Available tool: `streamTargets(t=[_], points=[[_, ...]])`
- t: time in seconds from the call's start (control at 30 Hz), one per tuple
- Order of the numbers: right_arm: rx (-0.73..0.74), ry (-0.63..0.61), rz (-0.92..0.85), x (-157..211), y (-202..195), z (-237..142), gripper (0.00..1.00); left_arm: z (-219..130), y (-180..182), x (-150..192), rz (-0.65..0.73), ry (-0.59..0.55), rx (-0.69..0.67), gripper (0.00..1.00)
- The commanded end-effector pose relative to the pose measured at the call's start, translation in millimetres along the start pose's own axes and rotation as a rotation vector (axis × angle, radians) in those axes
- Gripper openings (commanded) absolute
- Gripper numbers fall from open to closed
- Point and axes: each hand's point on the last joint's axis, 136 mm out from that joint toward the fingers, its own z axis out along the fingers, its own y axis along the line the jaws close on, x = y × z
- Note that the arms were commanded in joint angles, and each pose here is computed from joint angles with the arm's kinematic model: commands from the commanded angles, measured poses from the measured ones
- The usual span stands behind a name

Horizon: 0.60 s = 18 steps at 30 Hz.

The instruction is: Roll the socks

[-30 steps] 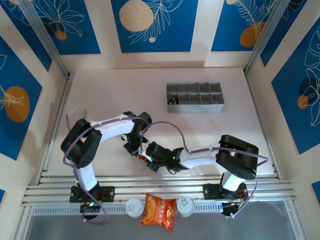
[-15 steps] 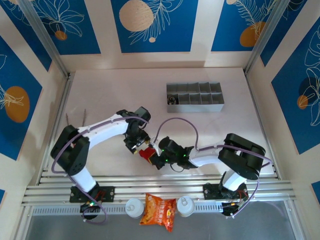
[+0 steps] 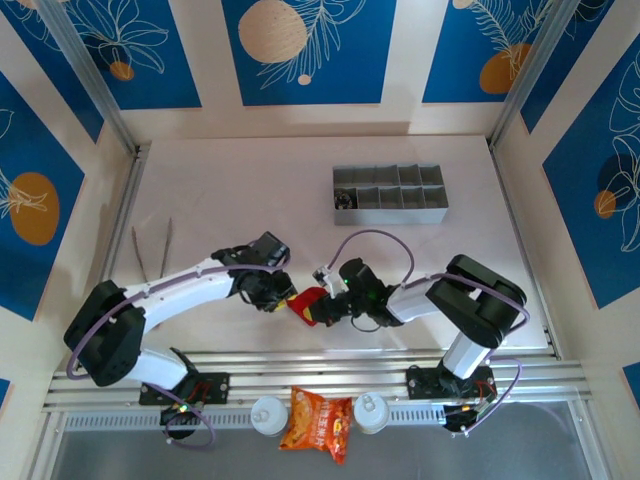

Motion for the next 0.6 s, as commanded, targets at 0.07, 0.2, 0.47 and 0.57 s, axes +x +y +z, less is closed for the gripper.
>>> streamTargets(t=[0.07, 0.2, 0.47, 0.57], points=[[0.182, 0.260, 0.245, 84, -56, -11, 0.00, 19, -1, 6, 0.024, 0.023, 0.021, 0.26], [0.172, 0.267, 0.267, 83, -59, -11, 0.00, 33, -3, 9, 0.034, 0.042, 0.010, 0.30], [0.189, 0.265, 0.259, 77, -65, -13, 0.00, 63, -1, 23, 0.077, 0.099, -0.088, 0.33], [0.192, 0.268, 0.248, 75, -67, -12, 0.00, 70, 10, 30, 0.082, 0.124, -0.150, 0.33]])
